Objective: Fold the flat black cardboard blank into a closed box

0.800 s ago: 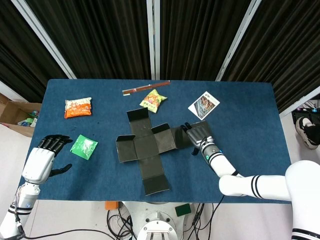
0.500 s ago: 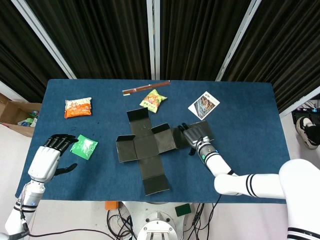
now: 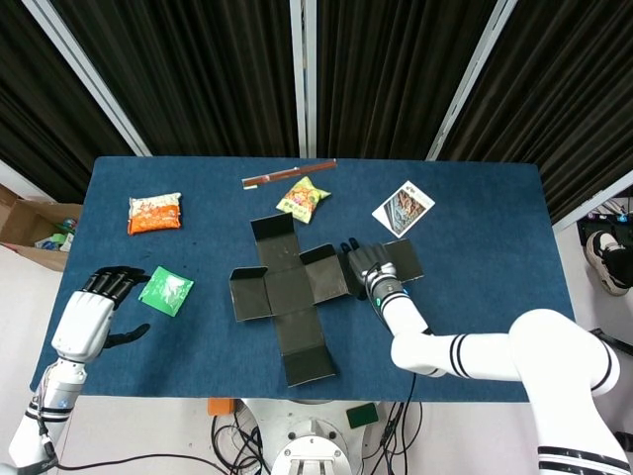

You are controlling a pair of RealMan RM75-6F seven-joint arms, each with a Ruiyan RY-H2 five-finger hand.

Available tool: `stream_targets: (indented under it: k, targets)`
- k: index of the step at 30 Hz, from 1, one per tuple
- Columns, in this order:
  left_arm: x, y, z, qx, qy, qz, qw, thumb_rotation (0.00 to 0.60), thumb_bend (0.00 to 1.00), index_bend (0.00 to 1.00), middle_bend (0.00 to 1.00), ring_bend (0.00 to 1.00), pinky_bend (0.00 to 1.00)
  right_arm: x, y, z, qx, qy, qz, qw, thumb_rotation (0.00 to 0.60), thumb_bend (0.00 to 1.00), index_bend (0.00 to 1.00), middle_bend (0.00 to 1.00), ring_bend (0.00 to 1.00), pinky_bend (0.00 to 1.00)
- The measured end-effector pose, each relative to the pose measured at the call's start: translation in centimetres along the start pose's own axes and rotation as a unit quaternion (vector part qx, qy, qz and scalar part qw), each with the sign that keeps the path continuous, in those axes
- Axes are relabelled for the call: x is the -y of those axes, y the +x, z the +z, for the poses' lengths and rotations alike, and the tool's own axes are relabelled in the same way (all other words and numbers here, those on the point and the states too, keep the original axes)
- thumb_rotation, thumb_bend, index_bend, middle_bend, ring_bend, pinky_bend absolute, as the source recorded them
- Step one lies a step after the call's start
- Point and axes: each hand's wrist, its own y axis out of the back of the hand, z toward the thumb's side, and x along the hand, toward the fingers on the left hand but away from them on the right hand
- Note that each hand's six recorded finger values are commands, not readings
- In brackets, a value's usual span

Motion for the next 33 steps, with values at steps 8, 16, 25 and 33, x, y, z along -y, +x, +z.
stream_targets:
  k: [8,16,25,33]
  targets:
    - [0.2,-0.2,-0.4,-0.006,-0.004,0.000,1.0000,0.600,0.03,0.28,0.25,0.19,0.21,0.6,-0.7,0.1,0.002,0.001,0.005,1.0000,0.600,0.20,0.02,0.12,0.71,1.00]
    - [0.3,-0.3,-0.5,-0.007,-0.006,0.001,1.0000,0.600,0.03,0.28,0.25,0.19,0.21,0.8,-0.7,0.7,-0.002,0.025,0.000,0.9997,0.600,0.28,0.18,0.20,0.72,1.00]
    - [1.3,1.5,0.3,0.002,-0.027,-0.007,0.9996,0.600,0.03,0.28,0.23,0.36,0.34,0.4,1.0,2.3,-0.025,0.016,-0.025,0.9992,0.600,0.33,0.36,0.34,0.74,1.00]
    - [4.6,4.8,2.0,0.021,0.019,-0.044,0.9986,0.600,0.03,0.00,0.00,0.57,0.67,-0.5,2.6,3.3,-0.040,-0.025,-0.044,0.9979,0.600,0.33,0.36,0.35,0.75,1.00]
